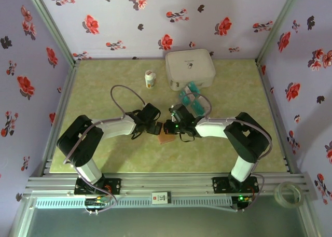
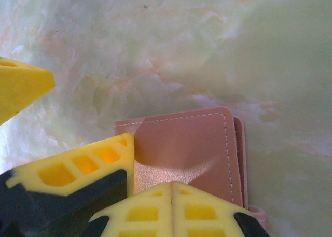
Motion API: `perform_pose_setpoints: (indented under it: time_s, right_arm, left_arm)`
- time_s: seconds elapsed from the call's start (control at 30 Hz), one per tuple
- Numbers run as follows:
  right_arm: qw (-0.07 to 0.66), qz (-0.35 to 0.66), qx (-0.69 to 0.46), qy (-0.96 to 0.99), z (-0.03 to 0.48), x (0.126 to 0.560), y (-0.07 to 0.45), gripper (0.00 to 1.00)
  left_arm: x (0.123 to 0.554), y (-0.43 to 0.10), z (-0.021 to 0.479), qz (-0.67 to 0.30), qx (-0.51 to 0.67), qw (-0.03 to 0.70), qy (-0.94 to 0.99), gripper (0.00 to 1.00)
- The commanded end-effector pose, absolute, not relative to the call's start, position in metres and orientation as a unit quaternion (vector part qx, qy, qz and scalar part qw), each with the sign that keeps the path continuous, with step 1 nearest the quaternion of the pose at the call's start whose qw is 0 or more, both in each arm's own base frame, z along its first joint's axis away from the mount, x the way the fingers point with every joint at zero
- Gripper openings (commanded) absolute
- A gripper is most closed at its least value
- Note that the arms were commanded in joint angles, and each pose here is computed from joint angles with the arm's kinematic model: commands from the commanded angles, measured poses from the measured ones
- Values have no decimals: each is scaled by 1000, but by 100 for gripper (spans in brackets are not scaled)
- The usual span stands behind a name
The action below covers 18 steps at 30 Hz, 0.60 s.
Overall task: Put the credit cards into the card holder
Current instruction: Close the button on the card holder.
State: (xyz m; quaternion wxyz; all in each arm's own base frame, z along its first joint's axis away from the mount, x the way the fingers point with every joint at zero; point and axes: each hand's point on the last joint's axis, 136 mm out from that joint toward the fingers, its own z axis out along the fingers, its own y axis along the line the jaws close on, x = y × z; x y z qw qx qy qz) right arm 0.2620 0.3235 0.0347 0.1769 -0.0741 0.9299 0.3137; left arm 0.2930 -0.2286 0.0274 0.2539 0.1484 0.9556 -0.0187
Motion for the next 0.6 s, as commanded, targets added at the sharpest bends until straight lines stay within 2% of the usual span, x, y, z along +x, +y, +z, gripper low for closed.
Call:
perform_pose_setpoints:
  time_s: [0.0, 0.33, 0.57]
  right_arm:
    - [137, 264, -77, 952, 1, 231, 302, 0]
    - [158, 195, -110, 962, -36, 211, 287, 0]
    - [184, 190, -106, 959, -45, 199, 280, 0]
  left_arm:
    - [278, -211, 4, 21, 154, 221, 963, 100]
    - [278, -210, 3, 23, 151, 219, 964, 100]
    - [278, -211, 4, 24, 153, 218, 964, 100]
